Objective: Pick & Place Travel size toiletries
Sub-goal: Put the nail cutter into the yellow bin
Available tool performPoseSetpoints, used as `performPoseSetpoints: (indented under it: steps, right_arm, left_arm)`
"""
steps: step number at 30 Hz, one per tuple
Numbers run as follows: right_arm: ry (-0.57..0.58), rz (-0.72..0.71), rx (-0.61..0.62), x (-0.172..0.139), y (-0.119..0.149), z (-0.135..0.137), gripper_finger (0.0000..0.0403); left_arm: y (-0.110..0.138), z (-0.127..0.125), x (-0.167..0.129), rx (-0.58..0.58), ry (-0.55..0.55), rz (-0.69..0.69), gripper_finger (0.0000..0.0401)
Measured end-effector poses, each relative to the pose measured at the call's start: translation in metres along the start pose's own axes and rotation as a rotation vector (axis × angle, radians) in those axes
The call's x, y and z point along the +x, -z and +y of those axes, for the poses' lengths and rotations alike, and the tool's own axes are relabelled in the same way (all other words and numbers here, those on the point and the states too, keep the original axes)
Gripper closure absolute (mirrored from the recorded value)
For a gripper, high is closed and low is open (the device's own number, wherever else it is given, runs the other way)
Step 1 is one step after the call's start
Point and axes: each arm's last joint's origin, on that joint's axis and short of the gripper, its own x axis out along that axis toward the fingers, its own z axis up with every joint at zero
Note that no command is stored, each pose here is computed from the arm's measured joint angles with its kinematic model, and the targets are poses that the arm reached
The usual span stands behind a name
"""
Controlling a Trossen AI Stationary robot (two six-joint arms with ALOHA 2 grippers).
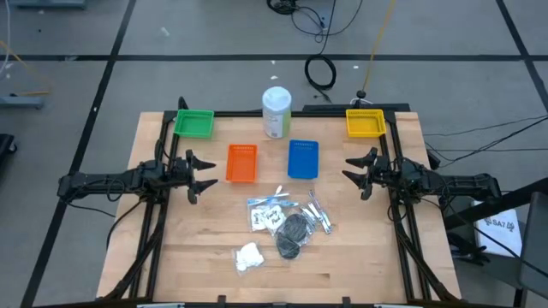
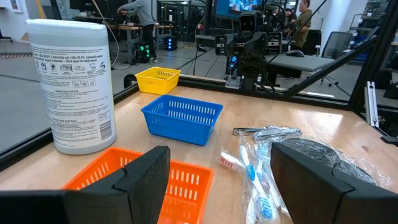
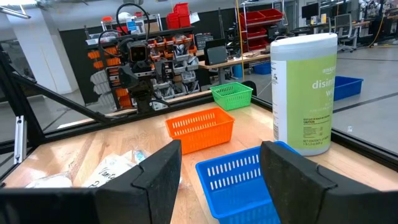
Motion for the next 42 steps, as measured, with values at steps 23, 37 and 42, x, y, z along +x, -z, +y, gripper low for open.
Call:
performPoseSetpoints:
  steps: [23, 37, 42]
  right_arm:
    - [-0.086, -0.022, 0.352, 0.001, -0.005, 0.003, 0.0195]
    - [-0.103, -0.134, 0.376, 0.005, -0.016, 0.005, 0.0195]
    - [-0.174, -0.071, 0.323, 0.012, -0.019, 0.016, 0.0190]
  left_arm:
    - [0.000, 0.000, 0.000, 0.000, 0.000, 0.000, 0.0128]
    - [0.000, 0.000, 0.000, 0.000, 0.000, 0.000, 0.0127]
    - [0.000, 0.000, 0.000, 0.000, 0.000, 0.000, 0.0128]
